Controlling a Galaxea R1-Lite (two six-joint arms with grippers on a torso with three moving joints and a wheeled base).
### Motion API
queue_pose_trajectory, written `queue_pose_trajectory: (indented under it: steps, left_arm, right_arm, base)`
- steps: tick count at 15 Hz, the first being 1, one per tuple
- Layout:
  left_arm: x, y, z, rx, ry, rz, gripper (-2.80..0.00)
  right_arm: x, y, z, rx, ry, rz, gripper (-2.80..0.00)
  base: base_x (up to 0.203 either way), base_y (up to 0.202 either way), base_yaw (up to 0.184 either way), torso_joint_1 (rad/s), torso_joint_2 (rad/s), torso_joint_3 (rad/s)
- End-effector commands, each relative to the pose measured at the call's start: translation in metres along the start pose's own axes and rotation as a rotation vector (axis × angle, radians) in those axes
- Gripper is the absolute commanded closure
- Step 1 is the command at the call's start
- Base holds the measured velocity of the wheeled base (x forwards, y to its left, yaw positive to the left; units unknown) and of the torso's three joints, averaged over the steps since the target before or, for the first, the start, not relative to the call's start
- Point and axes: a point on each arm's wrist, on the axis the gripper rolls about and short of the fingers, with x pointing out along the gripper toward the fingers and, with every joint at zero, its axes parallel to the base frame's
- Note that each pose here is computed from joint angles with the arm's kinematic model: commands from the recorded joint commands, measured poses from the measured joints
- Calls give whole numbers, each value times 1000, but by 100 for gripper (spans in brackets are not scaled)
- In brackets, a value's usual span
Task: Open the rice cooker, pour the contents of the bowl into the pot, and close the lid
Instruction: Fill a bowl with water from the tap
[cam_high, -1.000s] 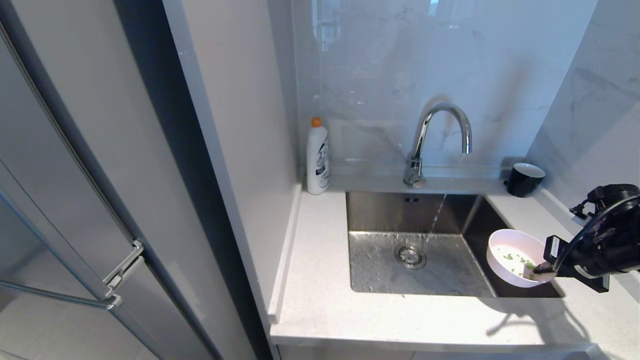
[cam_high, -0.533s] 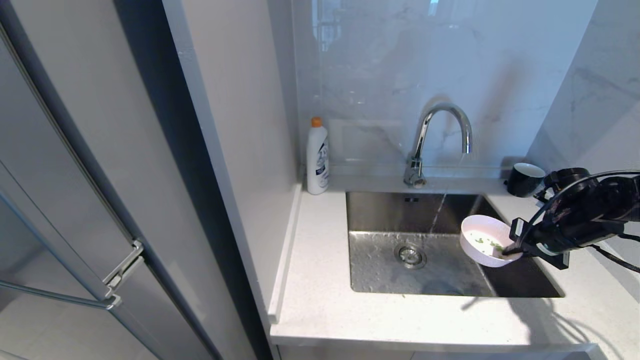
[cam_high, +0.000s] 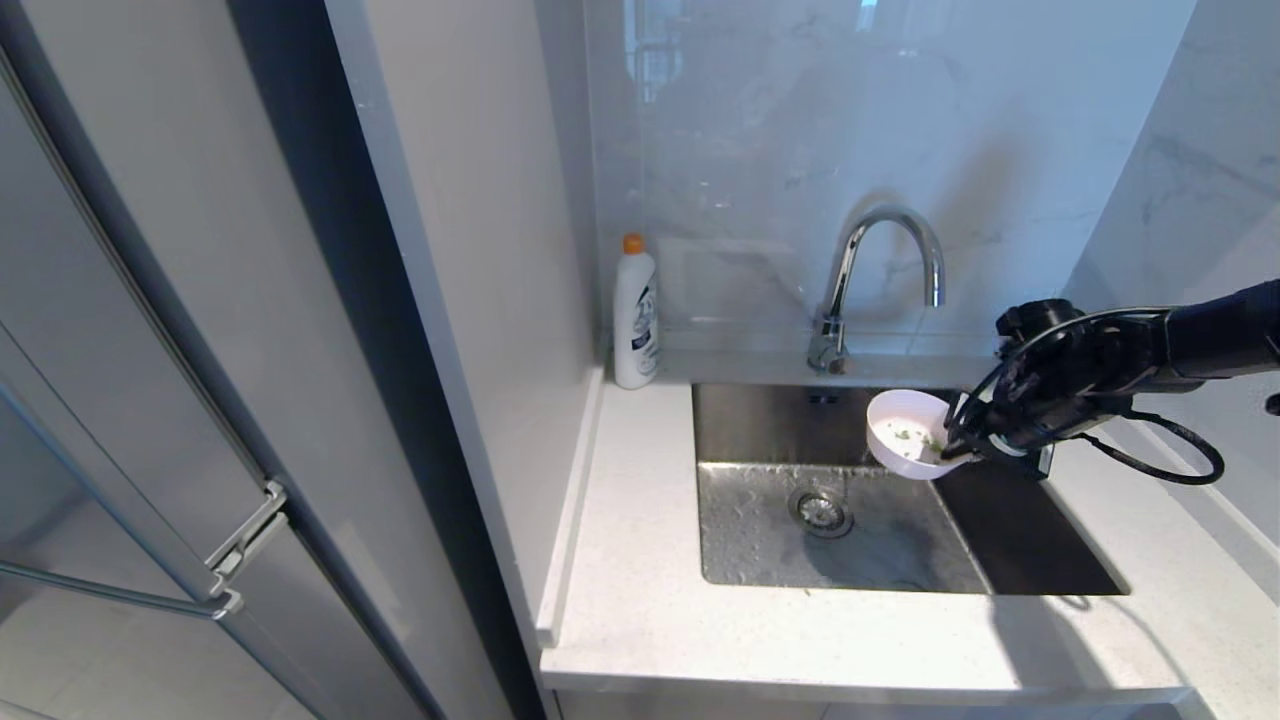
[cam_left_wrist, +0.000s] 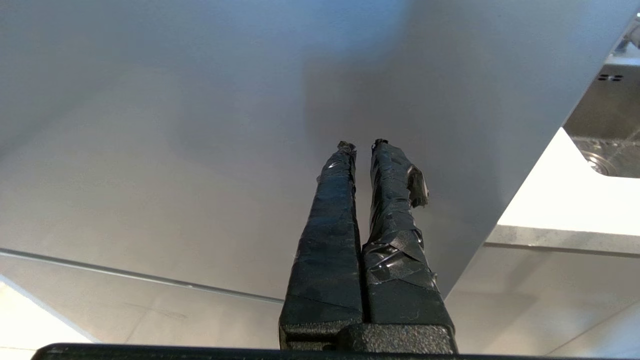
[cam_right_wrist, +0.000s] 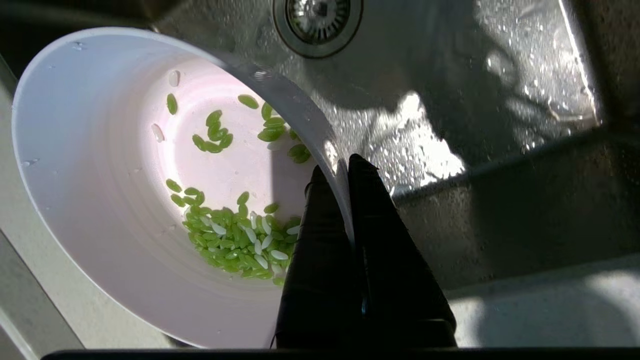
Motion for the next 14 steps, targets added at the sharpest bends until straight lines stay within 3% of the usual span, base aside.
queue_pose_trajectory:
  steps: [1,6,9,14]
  left_arm:
    - [0,0,0,-1,2,0,0]
    - [0,0,0,1,1,0,0]
    - [0,0,0,1,1,0,0]
    - [0,0,0,7,2,1,0]
  right_arm:
    - [25,6,12,2,-11,-10,0]
    - [55,13,38,47,-22,-17,0]
    - [70,21,35,36,-26,-7,0]
    - [68,-6,54,111,-88,-10,0]
  base:
    - [0,0,0,0,0,0]
    - [0,0,0,0,0,0]
    - [0,0,0,0,0,0]
    - [0,0,0,0,0,0]
